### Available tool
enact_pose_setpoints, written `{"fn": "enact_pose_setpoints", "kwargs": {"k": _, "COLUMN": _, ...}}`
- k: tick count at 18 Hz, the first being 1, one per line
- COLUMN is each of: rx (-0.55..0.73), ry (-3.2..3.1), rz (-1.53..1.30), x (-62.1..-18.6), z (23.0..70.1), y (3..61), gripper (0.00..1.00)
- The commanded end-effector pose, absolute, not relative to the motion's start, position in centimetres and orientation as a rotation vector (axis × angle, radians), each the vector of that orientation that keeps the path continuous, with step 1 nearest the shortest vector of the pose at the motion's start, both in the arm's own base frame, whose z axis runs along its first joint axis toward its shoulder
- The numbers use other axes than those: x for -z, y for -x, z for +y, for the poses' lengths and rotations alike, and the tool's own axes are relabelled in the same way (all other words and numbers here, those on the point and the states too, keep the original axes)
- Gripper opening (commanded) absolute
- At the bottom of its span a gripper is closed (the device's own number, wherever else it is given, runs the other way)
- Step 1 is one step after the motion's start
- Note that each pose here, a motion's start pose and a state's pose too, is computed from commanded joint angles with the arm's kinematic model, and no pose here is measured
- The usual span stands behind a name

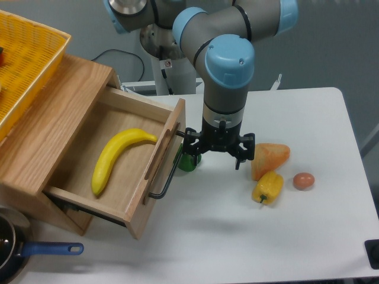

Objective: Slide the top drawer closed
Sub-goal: 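Lower the gripper beside the drawer front near the green pepper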

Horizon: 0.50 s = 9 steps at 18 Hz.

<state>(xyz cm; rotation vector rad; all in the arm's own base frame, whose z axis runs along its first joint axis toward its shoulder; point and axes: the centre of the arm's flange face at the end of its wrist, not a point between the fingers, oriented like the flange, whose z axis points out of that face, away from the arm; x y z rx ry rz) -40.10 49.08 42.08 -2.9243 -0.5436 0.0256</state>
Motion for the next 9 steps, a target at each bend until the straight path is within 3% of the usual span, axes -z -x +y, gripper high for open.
{"fn": "enact_pose_setpoints", "kwargs": {"k": 9, "rx": -0.016, "ry": 2.926, "rz": -0.561, "x": -41.91, "z": 49.65, "y": 39.16, "gripper": 1.0}}
